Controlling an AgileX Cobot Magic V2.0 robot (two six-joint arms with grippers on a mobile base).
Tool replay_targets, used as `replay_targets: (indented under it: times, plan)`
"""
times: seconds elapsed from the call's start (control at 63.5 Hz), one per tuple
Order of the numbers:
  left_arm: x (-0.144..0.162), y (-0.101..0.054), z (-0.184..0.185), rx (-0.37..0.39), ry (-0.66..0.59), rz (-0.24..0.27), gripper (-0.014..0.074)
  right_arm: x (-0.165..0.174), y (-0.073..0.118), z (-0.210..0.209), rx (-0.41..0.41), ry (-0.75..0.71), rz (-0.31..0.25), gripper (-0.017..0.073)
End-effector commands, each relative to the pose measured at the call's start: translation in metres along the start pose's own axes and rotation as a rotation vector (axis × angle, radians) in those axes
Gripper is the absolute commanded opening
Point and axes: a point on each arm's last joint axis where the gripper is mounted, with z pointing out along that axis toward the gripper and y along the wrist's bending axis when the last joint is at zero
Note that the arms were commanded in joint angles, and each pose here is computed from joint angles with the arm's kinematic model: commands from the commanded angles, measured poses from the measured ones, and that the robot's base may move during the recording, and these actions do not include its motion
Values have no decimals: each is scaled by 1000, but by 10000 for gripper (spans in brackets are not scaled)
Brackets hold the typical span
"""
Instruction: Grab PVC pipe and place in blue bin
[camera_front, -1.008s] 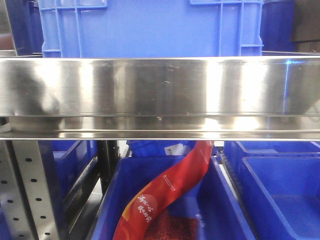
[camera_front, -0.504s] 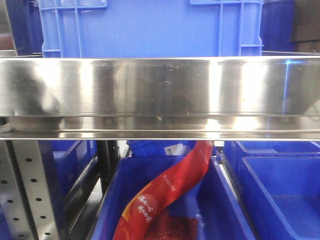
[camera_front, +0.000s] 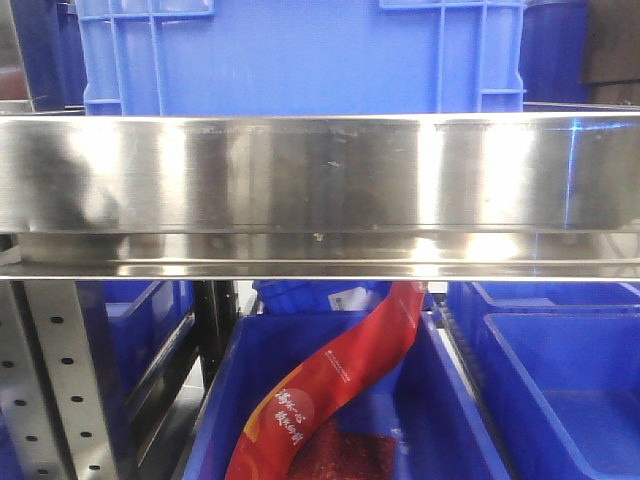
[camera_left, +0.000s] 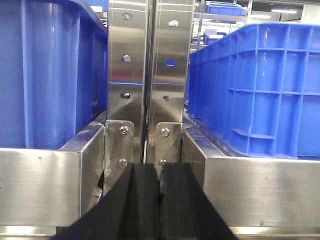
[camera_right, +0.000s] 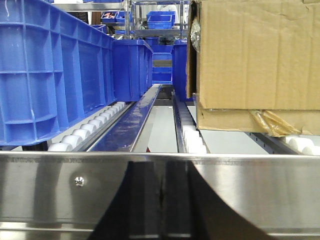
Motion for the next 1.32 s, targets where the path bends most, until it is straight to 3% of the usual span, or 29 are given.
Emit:
replay_targets:
  times: [0.0, 0.11, 1.307]
  plan:
    - [-3, 0, -1, 7, -29, -8, -111, -2, 0, 0, 5, -22, -10, -167]
    - [-3, 0, -1, 7, -29, -8, -111, -2, 0, 0, 6, -24, -70, -167]
    - [-3, 0, -1, 7, -29, -8, -111, -3, 0, 0, 6, -29, -70, -167]
